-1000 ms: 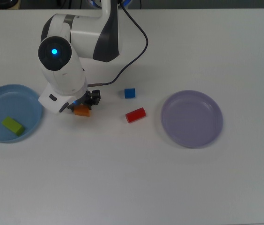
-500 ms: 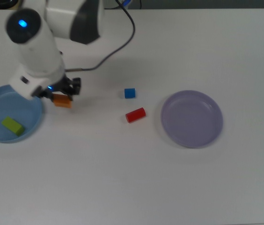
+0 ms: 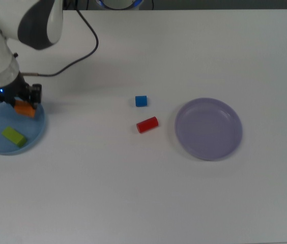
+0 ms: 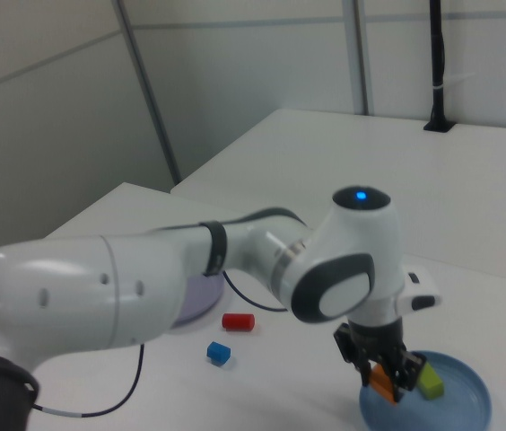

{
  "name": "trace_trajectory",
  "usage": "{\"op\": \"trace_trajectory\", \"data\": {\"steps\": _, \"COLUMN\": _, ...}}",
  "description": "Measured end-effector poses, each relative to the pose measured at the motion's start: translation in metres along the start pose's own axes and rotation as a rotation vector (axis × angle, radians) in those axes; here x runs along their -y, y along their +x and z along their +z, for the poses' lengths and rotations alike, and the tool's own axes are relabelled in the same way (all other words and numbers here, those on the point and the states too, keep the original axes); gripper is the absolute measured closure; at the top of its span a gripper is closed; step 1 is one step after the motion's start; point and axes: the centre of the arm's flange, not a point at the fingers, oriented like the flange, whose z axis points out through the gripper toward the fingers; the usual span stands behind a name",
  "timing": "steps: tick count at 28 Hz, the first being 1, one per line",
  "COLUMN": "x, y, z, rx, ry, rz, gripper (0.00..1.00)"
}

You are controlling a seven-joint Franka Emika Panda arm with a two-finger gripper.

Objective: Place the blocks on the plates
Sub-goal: 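Carry the orange block onto the blue plate and release it, then move to the red cylinder, lower and grasp it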

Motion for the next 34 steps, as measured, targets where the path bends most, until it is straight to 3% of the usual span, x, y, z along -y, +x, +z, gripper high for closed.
{"op": "trace_trajectory", "data": {"steps": 5, "x": 0.001, "y": 0.012, "z": 0.027, "rx": -0.038, "ry": -0.015, "rz": -0.006, "gripper": 0.47}}
{"op": "trace_trajectory", "data": {"steps": 14, "x": 0.001, "y": 0.015, "z": 0.028, "rx": -0.048, "ry": -0.019, "rz": -0.007, "gripper": 0.44}}
{"op": "trace_trajectory", "data": {"steps": 23, "x": 0.010, "y": 0.019, "z": 0.022, "rx": -0.059, "ry": -0.020, "rz": -0.021, "gripper": 0.12}}
{"op": "trace_trajectory", "data": {"steps": 24, "x": 0.012, "y": 0.021, "z": 0.018, "rx": -0.066, "ry": -0.021, "rz": -0.026, "gripper": 0.05}}
{"op": "trace_trajectory", "data": {"steps": 29, "x": 0.044, "y": 0.028, "z": -0.004, "rx": -0.075, "ry": 0.001, "rz": -0.073, "gripper": 0.00}}
{"op": "trace_trajectory", "data": {"steps": 34, "x": 0.122, "y": 0.032, "z": -0.032, "rx": -0.033, "ry": 0.049, "rz": -0.188, "gripper": 0.00}}
